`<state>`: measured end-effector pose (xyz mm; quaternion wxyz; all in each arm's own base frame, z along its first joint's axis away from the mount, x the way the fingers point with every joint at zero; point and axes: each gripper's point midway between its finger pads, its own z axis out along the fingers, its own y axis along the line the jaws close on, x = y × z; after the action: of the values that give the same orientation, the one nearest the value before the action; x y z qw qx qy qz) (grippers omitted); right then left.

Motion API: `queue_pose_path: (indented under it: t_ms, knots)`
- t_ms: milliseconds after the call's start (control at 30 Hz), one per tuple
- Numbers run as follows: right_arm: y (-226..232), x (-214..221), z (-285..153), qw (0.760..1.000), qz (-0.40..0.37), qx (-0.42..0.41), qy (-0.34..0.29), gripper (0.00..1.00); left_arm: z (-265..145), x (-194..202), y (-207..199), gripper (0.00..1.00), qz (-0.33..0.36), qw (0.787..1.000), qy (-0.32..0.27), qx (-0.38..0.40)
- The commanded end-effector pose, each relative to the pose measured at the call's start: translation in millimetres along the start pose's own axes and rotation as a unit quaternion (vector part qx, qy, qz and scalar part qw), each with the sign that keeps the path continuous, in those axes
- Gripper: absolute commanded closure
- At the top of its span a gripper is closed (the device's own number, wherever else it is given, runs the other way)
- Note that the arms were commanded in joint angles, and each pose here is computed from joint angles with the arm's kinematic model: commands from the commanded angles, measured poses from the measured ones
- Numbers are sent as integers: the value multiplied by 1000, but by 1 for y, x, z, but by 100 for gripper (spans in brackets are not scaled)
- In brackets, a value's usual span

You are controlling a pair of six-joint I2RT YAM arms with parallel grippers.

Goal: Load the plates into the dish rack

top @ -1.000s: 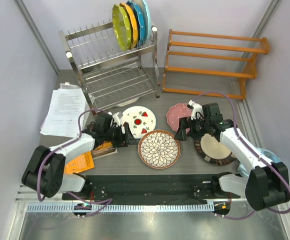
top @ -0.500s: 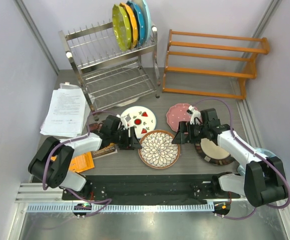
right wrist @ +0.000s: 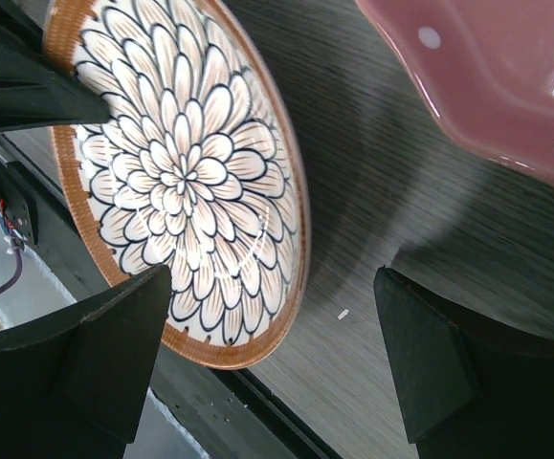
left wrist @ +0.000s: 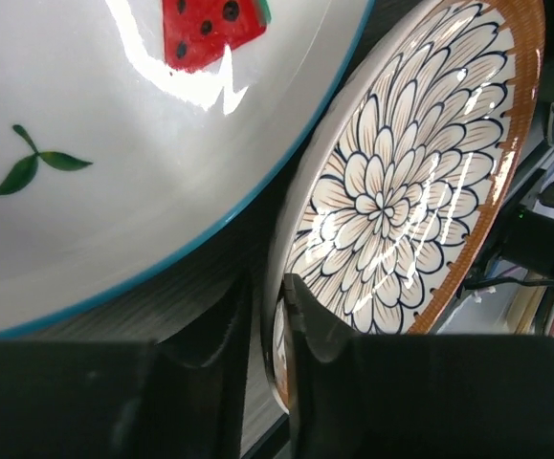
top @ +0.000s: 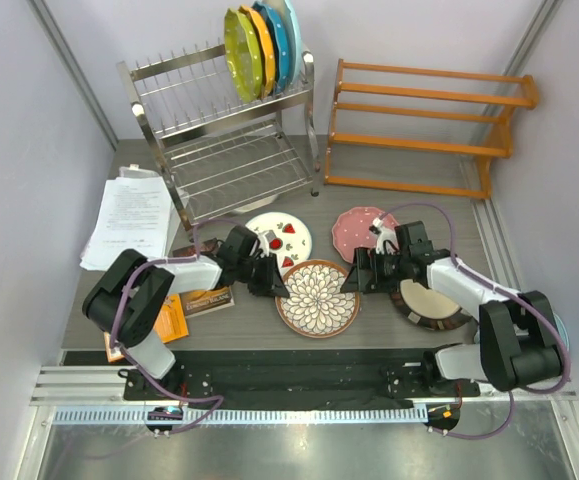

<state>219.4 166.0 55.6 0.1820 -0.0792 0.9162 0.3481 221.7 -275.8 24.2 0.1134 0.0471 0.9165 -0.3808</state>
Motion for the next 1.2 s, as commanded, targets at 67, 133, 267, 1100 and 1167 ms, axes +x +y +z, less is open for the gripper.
queue_pose_path:
  t_ms: [67, 133, 267, 1100, 1167]
  knots:
    - [6, -1, 14, 999, 5, -44, 27, 10, -4, 1, -3, 96, 23, 1000, -7, 6]
    - [2, 4, 20, 998, 13, -47, 41, 10, -8, 10, 2, 100, 30, 999, -7, 10]
    - [5, 8, 29, 995, 16, -77, 61, 14, -9, 16, 6, 100, 45, 999, -6, 15]
    - [17, 23, 54, 983, -7, -123, 138, 86, -3, -26, 0, 100, 71, 996, -44, 21]
    - [18, 20, 54, 983, -11, -123, 135, 95, -4, -30, 1, 100, 73, 996, -50, 14]
